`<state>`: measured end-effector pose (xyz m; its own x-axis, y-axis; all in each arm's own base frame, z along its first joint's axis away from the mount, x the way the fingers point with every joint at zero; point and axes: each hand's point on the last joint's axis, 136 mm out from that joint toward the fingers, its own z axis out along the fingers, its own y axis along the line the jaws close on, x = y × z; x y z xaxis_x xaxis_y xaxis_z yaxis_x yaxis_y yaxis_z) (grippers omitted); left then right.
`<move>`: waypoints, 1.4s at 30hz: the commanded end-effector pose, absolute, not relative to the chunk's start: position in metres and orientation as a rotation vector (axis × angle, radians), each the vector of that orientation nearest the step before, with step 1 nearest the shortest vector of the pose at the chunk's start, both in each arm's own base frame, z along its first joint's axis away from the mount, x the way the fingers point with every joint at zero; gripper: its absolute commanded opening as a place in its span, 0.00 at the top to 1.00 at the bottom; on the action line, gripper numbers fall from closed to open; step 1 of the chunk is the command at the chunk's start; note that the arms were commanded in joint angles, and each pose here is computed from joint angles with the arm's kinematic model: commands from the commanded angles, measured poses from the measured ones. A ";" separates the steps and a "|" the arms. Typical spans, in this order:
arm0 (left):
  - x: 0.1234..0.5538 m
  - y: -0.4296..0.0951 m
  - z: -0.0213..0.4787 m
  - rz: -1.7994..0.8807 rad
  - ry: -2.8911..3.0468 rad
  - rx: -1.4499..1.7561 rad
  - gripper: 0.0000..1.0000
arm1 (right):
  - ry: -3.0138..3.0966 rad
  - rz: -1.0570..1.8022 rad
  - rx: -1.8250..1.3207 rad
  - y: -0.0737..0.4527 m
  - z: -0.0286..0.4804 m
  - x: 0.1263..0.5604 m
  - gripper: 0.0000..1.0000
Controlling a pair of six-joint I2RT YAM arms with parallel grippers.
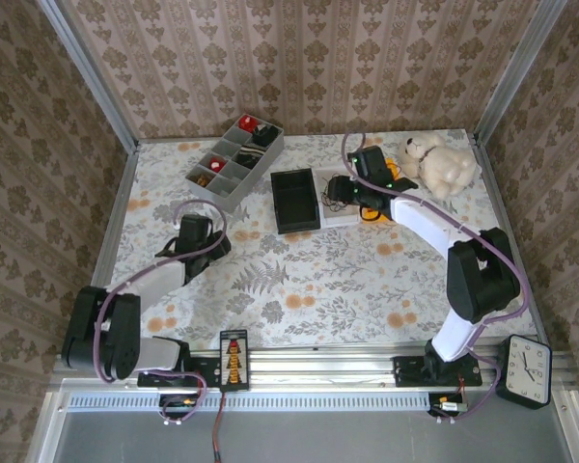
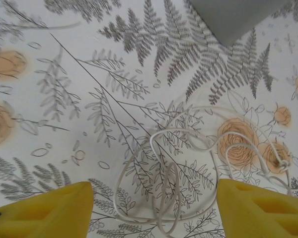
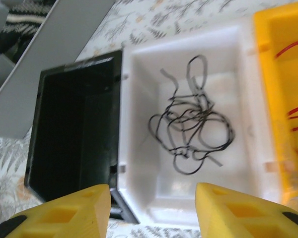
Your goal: Untangle the cables
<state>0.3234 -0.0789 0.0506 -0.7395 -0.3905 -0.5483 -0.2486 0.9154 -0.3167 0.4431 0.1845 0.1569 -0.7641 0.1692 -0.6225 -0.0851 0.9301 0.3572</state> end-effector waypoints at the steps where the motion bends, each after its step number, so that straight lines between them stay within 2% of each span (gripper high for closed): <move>1: 0.327 -0.089 0.048 -0.355 2.485 -0.463 0.36 | 2.395 0.478 0.081 0.185 0.155 0.440 0.51; 16: 0.323 -0.081 0.036 -0.251 2.536 -0.481 0.56 | 2.415 0.486 0.062 0.189 0.150 0.438 0.52; 26: 0.335 -0.092 0.036 -0.227 2.553 -0.387 0.65 | 2.419 0.490 0.052 0.189 0.149 0.436 0.52; 33: 0.333 -0.096 0.033 -0.166 2.593 -0.362 0.86 | 2.418 0.482 0.053 0.187 0.149 0.433 0.52; 35: 0.335 -0.098 0.040 -0.148 2.583 -0.344 0.95 | 2.413 0.480 0.056 0.186 0.150 0.432 0.52; 37: 0.339 -0.101 0.054 -0.129 2.563 -0.299 1.00 | 2.408 0.475 0.061 0.184 0.151 0.431 0.52; 42: 0.346 -0.111 0.109 -0.074 2.466 -0.166 1.00 | 2.399 0.464 0.066 0.181 0.151 0.429 0.52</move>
